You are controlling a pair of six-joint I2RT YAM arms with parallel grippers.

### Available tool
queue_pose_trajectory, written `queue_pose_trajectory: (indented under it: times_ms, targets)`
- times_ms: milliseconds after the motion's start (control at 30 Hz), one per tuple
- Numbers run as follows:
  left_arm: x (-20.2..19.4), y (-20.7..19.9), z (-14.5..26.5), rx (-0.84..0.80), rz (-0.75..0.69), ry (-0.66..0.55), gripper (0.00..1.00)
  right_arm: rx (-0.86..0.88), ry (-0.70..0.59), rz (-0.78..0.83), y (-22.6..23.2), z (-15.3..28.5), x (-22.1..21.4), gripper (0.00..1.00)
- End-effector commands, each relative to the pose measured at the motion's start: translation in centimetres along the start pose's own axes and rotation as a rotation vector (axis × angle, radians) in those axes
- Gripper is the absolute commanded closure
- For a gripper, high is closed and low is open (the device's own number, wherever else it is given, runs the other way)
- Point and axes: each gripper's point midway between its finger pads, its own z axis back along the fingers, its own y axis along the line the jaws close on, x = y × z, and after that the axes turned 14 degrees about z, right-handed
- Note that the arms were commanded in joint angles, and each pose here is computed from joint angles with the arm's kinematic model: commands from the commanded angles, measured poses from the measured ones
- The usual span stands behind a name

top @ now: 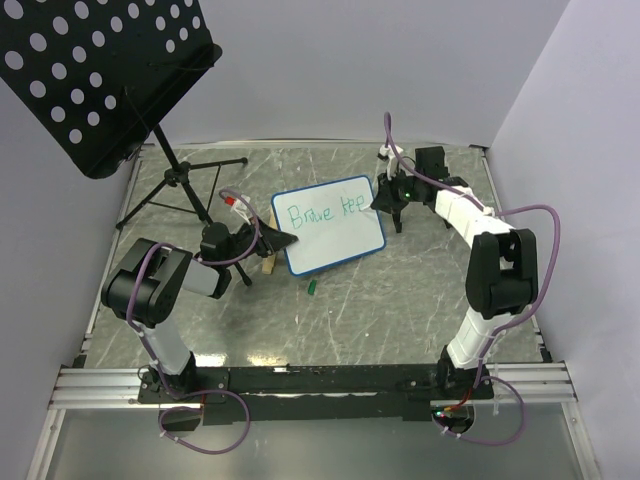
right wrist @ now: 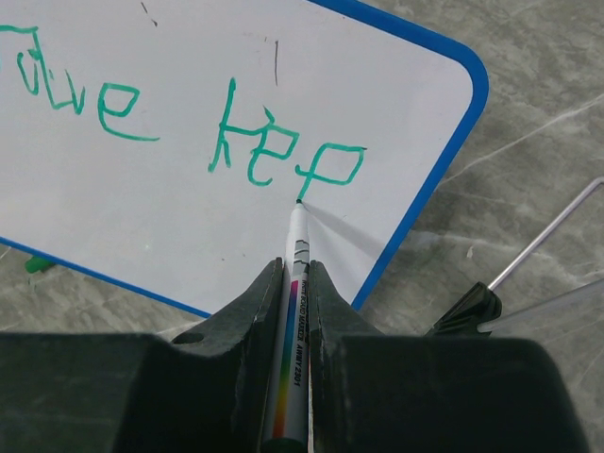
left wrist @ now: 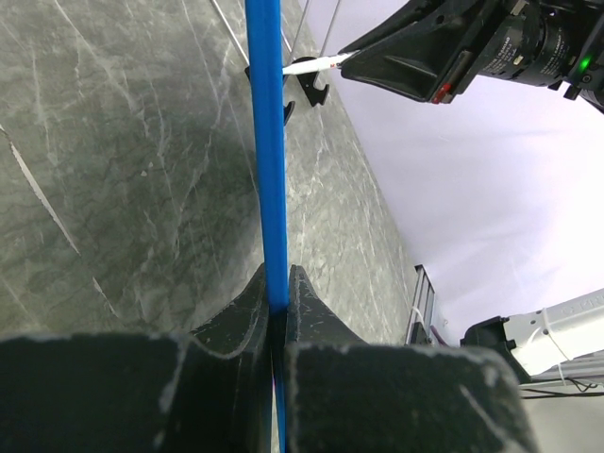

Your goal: Write a sentence on the whiteboard

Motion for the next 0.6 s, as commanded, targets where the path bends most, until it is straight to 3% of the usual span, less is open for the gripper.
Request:
queue_pose_trajectory:
  times_ms: [0,400,567]
  targets:
    - [1.6,-5.4,-0.2,-0.218,-0.209,-0.041,0.99,-0.03,0.007,0.032,0.1,0.8,0.3,1.0]
    - [1.3,-5.3,-0.1,-0.218,-0.207,-0.035,0.99,-0.098,-0.069,0.045,-2.1,2.9,4.0,1.0]
    - [1.3,-5.4,-0.1,-0.219,-0.209,-0.037,0.99,-0.103,-0.052,0.023,-3.0,3.0,3.5,1.0]
